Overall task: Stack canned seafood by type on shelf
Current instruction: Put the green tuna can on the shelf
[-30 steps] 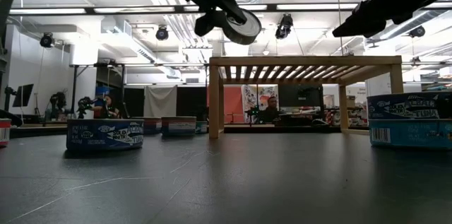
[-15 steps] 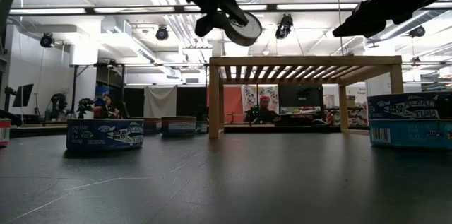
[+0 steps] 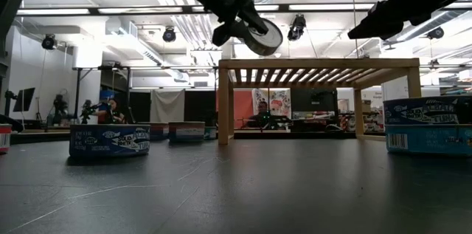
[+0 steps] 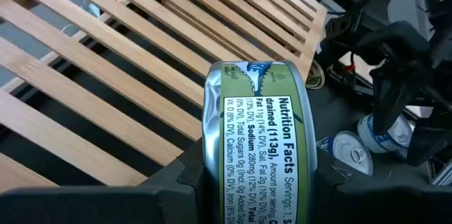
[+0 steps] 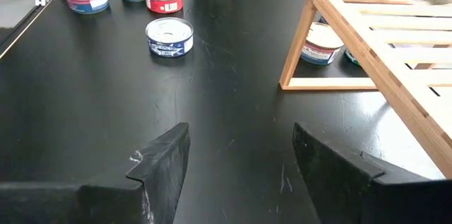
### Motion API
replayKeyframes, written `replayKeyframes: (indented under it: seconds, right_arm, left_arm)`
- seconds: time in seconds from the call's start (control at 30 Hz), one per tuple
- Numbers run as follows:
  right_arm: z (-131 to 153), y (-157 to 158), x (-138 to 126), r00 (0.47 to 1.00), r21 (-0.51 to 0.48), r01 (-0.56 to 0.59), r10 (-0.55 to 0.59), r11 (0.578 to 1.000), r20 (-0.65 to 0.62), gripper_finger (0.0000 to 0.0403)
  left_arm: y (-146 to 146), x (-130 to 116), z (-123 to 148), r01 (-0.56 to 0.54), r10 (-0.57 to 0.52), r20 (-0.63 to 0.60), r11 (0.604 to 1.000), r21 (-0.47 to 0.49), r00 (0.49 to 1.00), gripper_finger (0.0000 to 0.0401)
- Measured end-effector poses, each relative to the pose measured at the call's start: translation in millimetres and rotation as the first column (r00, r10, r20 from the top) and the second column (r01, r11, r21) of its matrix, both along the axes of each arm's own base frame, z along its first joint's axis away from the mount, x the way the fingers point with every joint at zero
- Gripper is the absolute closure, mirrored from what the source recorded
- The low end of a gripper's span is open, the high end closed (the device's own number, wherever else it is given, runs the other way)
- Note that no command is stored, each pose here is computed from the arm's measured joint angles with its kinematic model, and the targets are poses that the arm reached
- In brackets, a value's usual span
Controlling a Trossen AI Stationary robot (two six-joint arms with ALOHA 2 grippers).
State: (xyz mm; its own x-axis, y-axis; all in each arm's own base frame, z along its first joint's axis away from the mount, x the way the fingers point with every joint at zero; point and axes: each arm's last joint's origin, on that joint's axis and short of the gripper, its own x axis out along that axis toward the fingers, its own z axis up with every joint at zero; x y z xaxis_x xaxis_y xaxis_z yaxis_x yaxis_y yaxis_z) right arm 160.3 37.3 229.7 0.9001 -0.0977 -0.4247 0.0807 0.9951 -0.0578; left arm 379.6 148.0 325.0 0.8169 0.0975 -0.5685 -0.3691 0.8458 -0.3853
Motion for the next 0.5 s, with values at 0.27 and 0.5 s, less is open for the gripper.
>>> replayKeyframes:
  seconds: [0.27, 0.5]
  right_arm:
    - [0.0, 0.0, 0.0, 1.000, 0.002, 0.001, -0.001, 1.000, 0.000, 0.0142]
    - [0.0, 0.0, 0.0, 1.000, 0.004, 0.002, -0.002, 1.000, 0.000, 0.0132]
  left_arm:
    - [0.2, -0.5, -1.7, -0.002, 0.002, -0.008, 1.000, -0.003, 1.000, 0.0289]
    - [0.4, -0.2, -2.4, -0.004, 0.004, -0.009, 1.000, -0.003, 1.000, 0.0289]
